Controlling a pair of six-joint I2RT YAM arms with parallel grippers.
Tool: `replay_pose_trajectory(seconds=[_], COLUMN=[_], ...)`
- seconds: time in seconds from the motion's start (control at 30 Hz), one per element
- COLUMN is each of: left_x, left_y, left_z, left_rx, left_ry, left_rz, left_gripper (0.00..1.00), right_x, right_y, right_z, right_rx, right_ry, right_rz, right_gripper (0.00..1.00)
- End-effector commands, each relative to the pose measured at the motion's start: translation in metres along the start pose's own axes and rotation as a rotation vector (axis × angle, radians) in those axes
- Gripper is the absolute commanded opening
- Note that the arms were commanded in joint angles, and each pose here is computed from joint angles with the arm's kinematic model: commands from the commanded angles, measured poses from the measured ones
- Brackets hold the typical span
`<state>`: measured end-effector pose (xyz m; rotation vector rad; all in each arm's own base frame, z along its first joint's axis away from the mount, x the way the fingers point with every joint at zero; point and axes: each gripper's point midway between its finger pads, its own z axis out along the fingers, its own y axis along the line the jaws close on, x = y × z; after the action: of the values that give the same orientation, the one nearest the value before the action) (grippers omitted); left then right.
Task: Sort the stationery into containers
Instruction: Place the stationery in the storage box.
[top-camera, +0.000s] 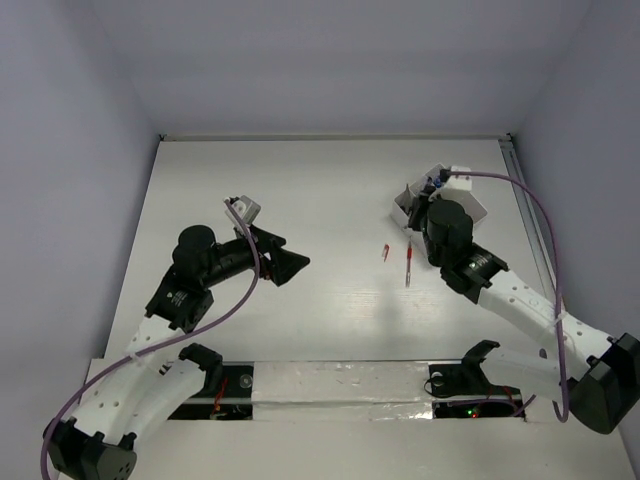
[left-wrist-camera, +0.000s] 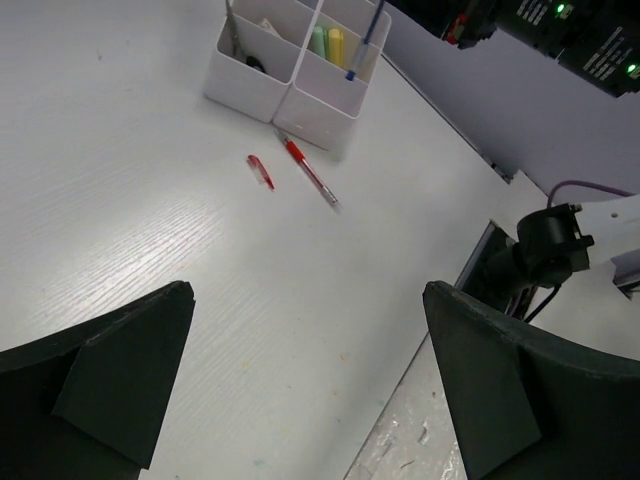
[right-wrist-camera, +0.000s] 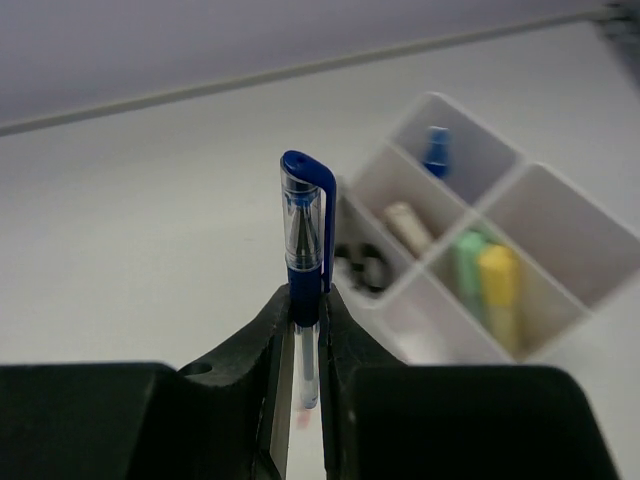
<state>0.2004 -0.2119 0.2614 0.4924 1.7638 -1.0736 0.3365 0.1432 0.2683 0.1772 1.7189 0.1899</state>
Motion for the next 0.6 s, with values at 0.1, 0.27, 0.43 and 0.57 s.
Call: replay_pose_trajectory(seconds=[0.1,0.27,0.43,0.57], left_x=[-0.031,-0.032,-0.032,-0.031], left_y=[0.001,-0.002,-0.003,-0.003], left_z=[-0.009,-0.011,-0.012,-0.011], left_rx=[-0.068,-0.057,-0.054,-0.051], left_ry=[-0.101,-0.107,-0.107,-0.102], left_rz=[0.083,0.09,0.091,0.091], left_gripper=[0.99,0.99,0.99,0.99], right_x=[-0.006,0.002,0.025,0.039], right_y=[-0.097,-0.11,-0.114,-0.115], right_z=[0.005,0.019,0.038,0.048], right_rx=[0.394,0.444,0.442,0.441], right_ry=[-0.101,-0.07,-0.007,0.03], right_rz=[-0.106,-0.158,-0.204,-0.225], right_gripper=[0.0,0.0,0.0,0.0])
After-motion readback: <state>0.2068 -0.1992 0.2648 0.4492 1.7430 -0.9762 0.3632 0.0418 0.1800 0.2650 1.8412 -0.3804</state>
